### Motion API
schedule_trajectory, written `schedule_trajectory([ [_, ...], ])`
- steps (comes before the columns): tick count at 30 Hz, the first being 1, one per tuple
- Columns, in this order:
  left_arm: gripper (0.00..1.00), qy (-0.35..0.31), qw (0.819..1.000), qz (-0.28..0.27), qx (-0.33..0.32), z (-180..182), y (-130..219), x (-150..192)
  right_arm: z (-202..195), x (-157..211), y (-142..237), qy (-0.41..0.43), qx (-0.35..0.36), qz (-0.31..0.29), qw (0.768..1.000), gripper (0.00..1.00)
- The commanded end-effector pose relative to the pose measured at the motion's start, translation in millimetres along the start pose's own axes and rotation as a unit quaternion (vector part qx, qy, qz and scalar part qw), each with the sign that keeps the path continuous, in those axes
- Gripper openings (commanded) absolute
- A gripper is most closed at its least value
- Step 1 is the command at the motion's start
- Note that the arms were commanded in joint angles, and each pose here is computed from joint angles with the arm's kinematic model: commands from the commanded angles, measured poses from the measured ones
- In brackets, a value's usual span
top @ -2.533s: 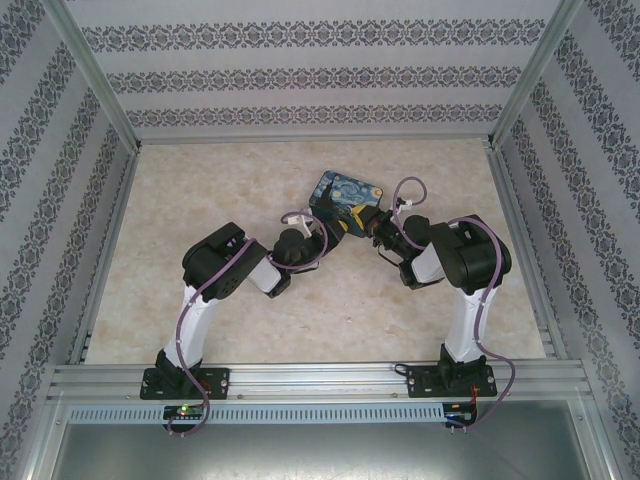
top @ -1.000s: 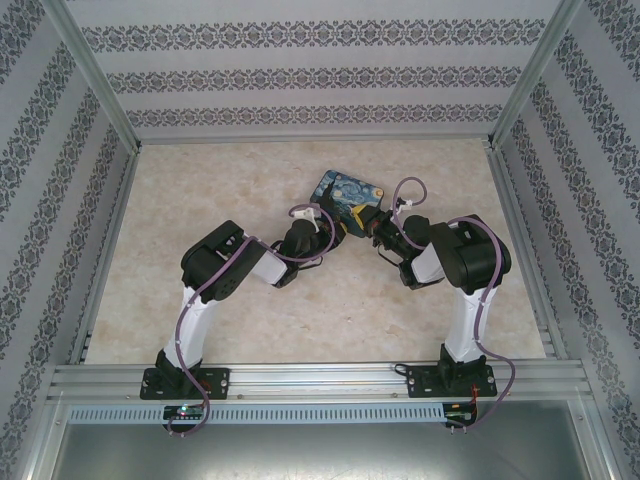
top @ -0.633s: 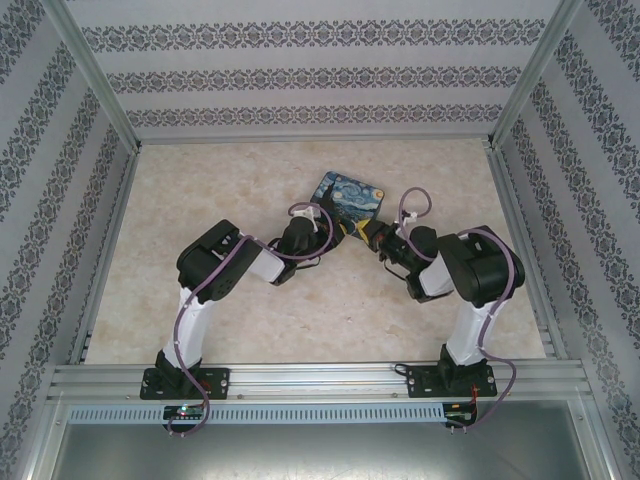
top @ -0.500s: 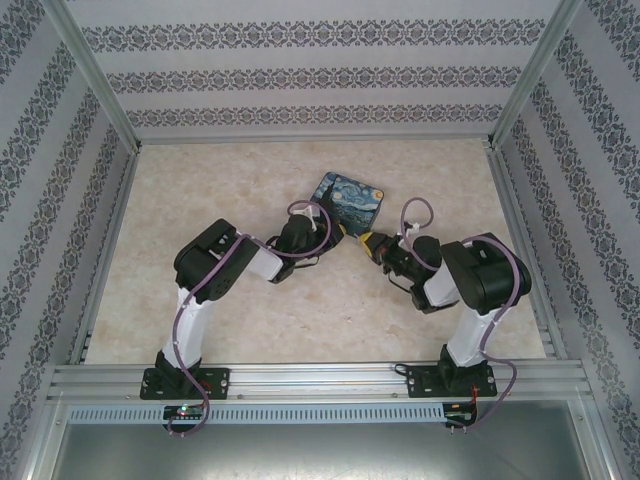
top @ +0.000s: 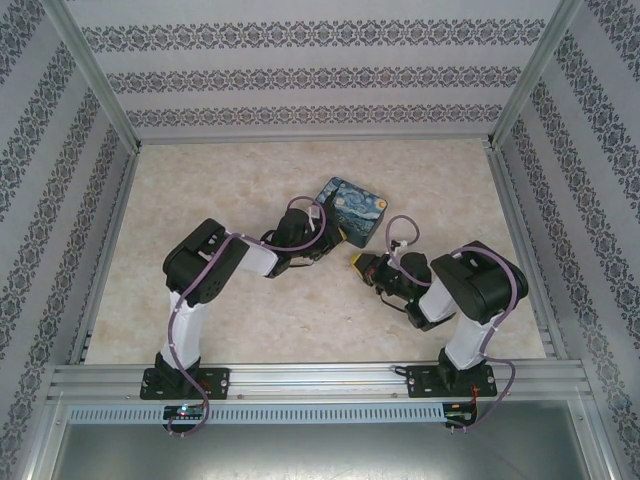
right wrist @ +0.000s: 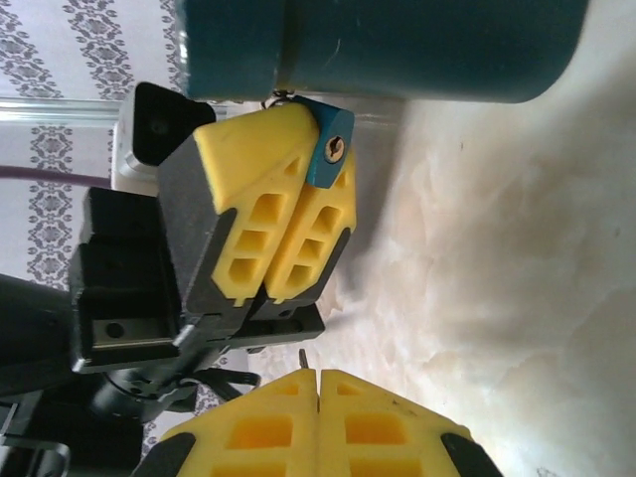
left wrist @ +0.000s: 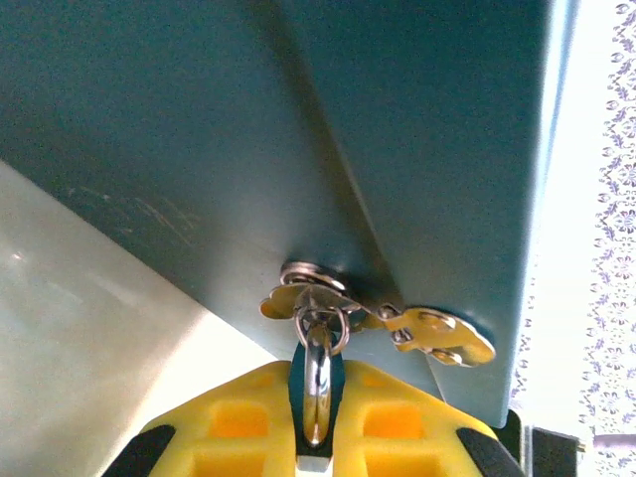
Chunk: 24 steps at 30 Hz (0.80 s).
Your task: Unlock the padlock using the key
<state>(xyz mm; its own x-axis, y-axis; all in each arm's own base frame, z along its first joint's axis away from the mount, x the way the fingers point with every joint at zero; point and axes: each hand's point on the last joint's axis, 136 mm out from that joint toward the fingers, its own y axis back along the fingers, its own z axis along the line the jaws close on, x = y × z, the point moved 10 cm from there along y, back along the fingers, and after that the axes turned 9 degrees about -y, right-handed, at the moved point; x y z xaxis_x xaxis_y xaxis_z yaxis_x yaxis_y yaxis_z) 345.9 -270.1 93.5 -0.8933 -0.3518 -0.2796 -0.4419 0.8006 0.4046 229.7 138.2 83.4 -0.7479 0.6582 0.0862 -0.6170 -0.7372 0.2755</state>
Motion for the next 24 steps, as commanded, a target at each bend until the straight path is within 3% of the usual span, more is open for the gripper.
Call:
schedule_trajectory([
  [1,0.00,0.019,0.999,0.032,0.013,-16.6,8.3,-2.1,-4.5,-2.0,2.2,-0.005,0.005,-0.036,0.999,0.00],
  [24,0.00,0.038,0.998,0.029,0.043,-25.1,25.2,8.3,-0.8,-1.0,5.2,-0.024,-0.003,-0.056,0.998,0.00],
])
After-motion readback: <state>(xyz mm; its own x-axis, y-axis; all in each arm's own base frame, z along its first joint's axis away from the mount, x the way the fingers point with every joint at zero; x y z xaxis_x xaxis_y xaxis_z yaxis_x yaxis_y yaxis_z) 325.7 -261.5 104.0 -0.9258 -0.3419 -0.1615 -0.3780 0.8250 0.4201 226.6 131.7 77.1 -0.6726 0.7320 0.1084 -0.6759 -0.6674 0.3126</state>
